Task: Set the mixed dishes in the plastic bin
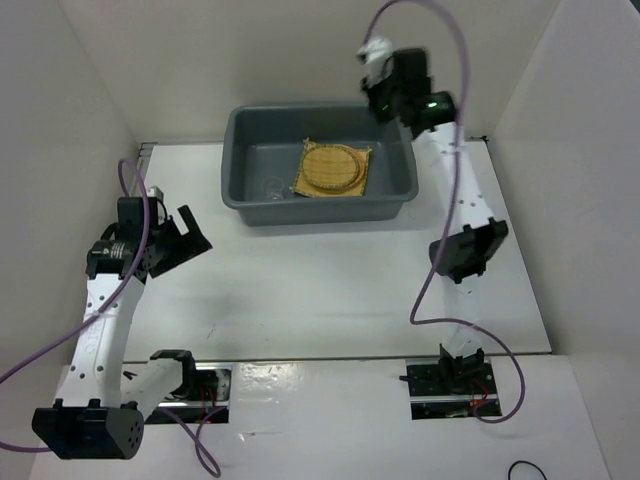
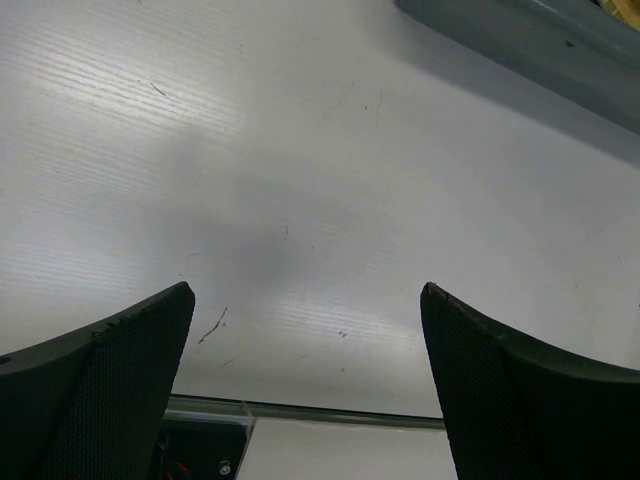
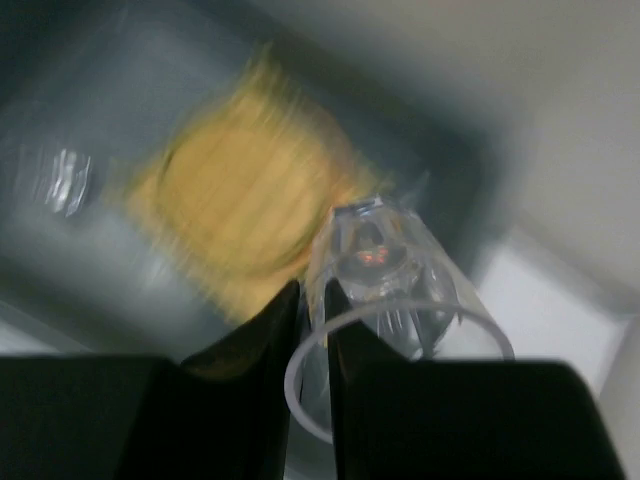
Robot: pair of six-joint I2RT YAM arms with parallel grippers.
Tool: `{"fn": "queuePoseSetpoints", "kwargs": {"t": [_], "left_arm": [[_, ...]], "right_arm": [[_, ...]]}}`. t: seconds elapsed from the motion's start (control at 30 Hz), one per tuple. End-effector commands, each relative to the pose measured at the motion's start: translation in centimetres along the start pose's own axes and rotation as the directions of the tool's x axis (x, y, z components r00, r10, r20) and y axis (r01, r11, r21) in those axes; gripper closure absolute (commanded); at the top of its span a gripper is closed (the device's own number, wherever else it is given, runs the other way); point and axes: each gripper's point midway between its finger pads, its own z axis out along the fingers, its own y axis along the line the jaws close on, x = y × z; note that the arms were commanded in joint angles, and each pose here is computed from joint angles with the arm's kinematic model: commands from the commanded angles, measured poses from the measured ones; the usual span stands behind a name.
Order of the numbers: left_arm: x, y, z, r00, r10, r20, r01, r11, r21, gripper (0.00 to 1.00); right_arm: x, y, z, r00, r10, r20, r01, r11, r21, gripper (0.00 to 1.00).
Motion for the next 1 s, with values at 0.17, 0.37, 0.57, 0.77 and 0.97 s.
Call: {"fn": "queuePoseSetpoints", "kwargs": {"t": [0.17, 0.37, 0.57, 0.77, 0.97], "left_arm": [[-3.2, 0.1, 1.1, 0.995, -0.002, 0.095, 0.004, 1.0, -0.023, 0.0], [-5.2, 1.4, 3.5, 0.99, 0.099, 0.096, -0.084, 0.986, -0.143, 0.0], [-4.5, 1.8, 6.7, 0.99, 0.136, 0.021, -0.131, 0.978, -0.163, 0.0], [-3.6, 1.9, 9.2, 0.974, 0.214, -0.079, -0.224, 0.959, -0.175, 0.0], [-2.5, 1.9, 10.1, 0.965, 0.229, -0.131, -0.247, 0.958, -0.145, 0.0]], "right_arm": [[-5.0, 15.0, 5.2, 0.977, -0.107, 0.186, 0.142, 0.972, -0.188, 1.0], [-3.7, 19.2, 10.7, 0.968, -0.086, 0.234, 0.147, 0.955, -0.257, 1.0], [-1.8, 22.4, 14.2, 0.971, -0.04, 0.235, 0.119, 0.935, -0.335, 0.98], [0.7, 23.9, 16.5, 0.977, -0.059, 0.203, 0.129, 0.928, -0.35, 0.93], [3.5, 25.2, 18.6, 0.984, -0.081, 0.158, 0.134, 0.924, -0.359, 0.92]]}}
